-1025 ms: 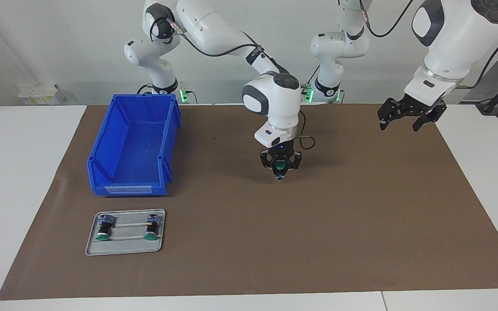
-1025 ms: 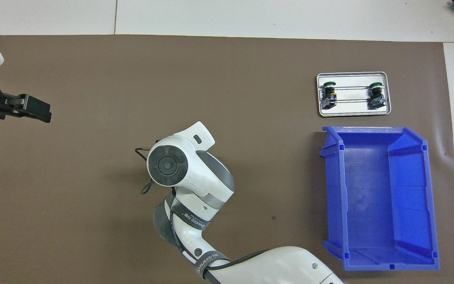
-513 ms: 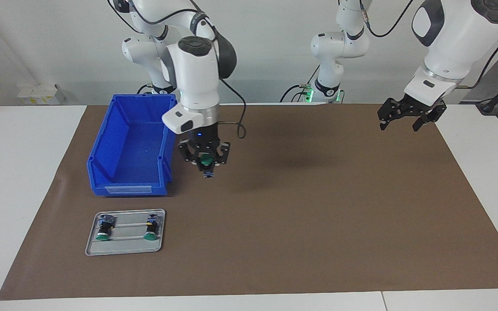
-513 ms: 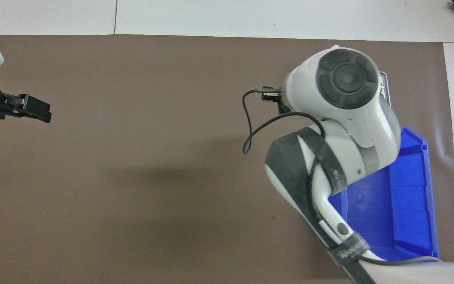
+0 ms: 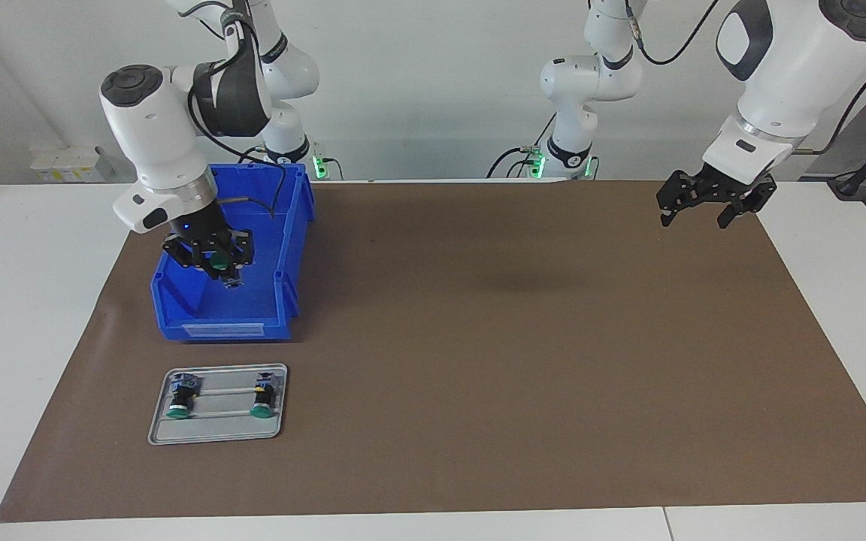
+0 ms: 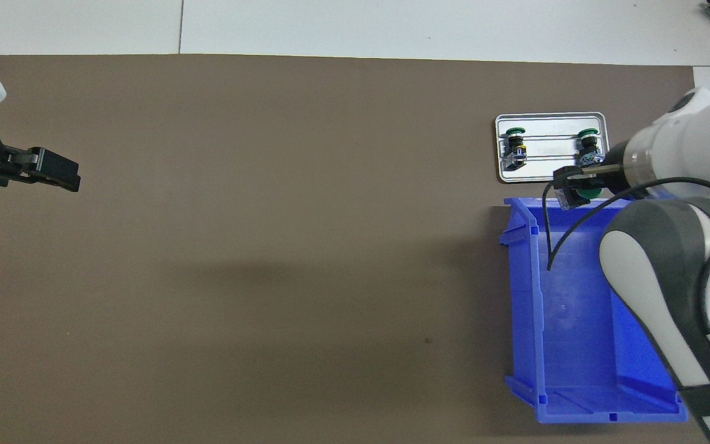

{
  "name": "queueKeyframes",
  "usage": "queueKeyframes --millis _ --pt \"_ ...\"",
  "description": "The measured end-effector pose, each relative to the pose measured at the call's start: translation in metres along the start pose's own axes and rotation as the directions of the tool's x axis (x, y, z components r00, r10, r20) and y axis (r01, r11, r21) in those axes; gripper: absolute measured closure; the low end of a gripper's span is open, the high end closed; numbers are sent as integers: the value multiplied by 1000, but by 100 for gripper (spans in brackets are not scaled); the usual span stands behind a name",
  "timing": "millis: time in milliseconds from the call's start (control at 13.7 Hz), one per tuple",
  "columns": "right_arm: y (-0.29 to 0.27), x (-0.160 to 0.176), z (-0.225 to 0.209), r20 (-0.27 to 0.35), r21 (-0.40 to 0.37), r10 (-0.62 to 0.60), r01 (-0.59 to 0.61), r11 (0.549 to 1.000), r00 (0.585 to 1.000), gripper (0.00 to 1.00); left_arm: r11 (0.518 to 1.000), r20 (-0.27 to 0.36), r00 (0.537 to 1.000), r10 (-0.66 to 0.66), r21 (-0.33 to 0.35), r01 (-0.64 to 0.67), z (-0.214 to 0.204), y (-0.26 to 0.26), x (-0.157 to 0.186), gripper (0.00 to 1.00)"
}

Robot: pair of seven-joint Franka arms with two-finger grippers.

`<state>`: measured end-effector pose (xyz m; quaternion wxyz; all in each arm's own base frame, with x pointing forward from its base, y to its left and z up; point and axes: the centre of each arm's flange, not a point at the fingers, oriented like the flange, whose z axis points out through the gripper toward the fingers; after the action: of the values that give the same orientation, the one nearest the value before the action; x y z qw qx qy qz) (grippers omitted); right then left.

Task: Place and press button with both arms
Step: 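Carry the button with the right gripper over the blue bin, then lower the button into the blue bin and open the right gripper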

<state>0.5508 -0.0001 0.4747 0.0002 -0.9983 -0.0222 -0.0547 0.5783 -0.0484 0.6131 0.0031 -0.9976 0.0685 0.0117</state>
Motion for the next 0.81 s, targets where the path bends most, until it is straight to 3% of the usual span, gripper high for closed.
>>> queueKeyframes --millis 220,805 --pt "13 -33 41 4 17 10 -10 1000 1000 67 1000 0 1000 0 0 0 0 0 0 0" --pt "15 -62 110 -64 7 21 -21 1000 998 67 1000 0 1000 0 0 0 0 0 0 0"
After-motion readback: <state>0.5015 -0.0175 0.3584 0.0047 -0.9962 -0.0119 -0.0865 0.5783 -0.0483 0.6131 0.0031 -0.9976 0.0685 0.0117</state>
